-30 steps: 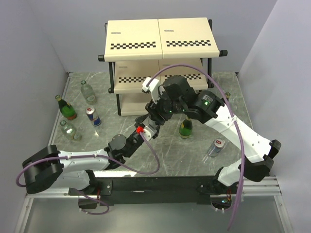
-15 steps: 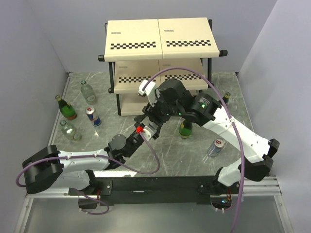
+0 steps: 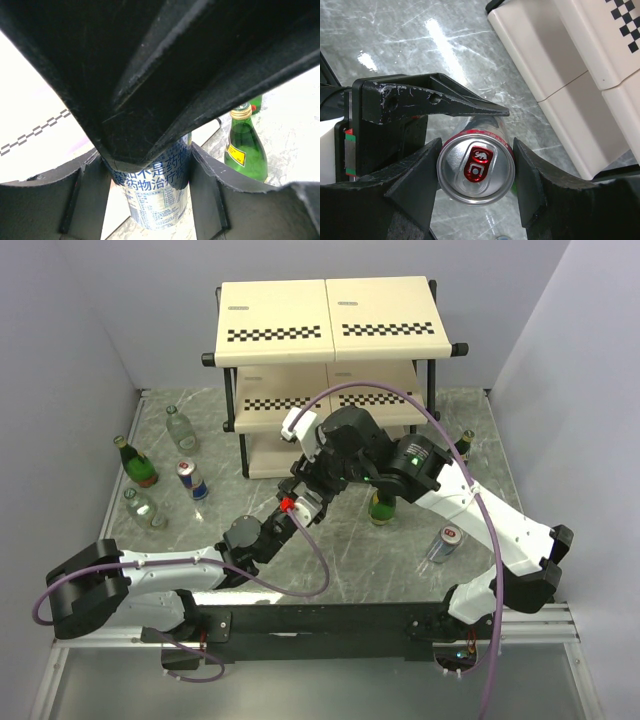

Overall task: Place and organize the beverage onto the shelf
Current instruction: Pick up the drink from the center of the board, then place the drink on the shelf.

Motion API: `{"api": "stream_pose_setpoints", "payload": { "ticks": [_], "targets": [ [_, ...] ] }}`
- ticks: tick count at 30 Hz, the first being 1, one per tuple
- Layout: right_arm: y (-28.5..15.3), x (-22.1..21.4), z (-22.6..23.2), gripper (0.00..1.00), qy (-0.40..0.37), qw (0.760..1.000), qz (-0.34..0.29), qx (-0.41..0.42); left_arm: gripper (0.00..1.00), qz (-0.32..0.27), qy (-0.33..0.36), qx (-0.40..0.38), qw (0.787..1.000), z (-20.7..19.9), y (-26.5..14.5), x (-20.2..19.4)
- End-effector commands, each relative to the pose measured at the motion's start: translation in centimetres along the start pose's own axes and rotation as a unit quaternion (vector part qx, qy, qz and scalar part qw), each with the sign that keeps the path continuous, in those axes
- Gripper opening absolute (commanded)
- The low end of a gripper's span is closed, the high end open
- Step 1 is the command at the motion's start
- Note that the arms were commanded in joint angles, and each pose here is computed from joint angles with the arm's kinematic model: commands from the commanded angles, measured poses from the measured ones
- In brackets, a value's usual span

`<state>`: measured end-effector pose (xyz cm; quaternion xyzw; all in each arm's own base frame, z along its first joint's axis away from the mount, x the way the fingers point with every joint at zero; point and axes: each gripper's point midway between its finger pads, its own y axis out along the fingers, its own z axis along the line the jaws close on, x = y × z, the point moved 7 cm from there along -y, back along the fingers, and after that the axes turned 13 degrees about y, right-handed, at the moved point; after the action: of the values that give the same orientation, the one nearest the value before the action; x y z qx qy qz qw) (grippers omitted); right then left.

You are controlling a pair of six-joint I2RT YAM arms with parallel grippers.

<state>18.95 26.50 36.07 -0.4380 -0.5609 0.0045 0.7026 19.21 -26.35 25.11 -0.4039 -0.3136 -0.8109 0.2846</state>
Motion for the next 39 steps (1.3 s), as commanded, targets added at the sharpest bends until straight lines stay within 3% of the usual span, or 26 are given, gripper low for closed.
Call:
{"api": "stream_pose_setpoints", "payload": {
  "ticks": [1, 3, 8, 9, 10, 24, 32, 39],
  "targets": [
    [-0.9, 1.9, 0.0, 0.24, -0.007, 0.999, -0.053, -0.006, 0.01, -0.031, -0.027, 0.014, 0.999, 0.7, 0.7, 2.0],
    [-1.1, 2.0, -0.1, 0.40, -0.008, 0.998, -0.058, -0.009, 0.01, -0.035, -0.037, 0.015, 0.999, 0.7, 0.5, 2.0],
    [-2.0, 2.2, -0.9, 0.66, -0.005, 0.997, -0.072, -0.031, 0.01, -0.030, -0.057, 0.012, 0.998, 0.4, -0.4, 1.3],
    [-2.1, 2.2, -1.1, 0.77, -0.003, 0.997, -0.075, -0.031, 0.01, -0.032, -0.063, 0.016, 0.997, 0.5, -0.5, 1.2],
    [-2.5, 2.3, -1.2, 0.82, 0.000, 0.997, -0.078, -0.029, 0.01, -0.029, -0.066, 0.017, 0.997, 0.4, -0.8, 0.9],
    [-6.4, 0.3, -6.2, 0.86, 0.067, 0.990, -0.122, -0.008, 0.01, -0.021, -0.127, 0.047, 0.991, 1.5, -1.8, -1.0],
    [-8.5, -7.3, -10.7, 0.90, 0.108, 0.977, -0.179, -0.042, 0.00, -0.015, -0.214, 0.117, 0.970, 5.4, -1.1, -4.0],
    [-9.1, -10.9, -13.3, 0.90, 0.159, 0.963, -0.199, -0.086, 0.00, 0.002, -0.231, 0.175, 0.957, 6.9, -1.0, -8.3]
  ]
}}
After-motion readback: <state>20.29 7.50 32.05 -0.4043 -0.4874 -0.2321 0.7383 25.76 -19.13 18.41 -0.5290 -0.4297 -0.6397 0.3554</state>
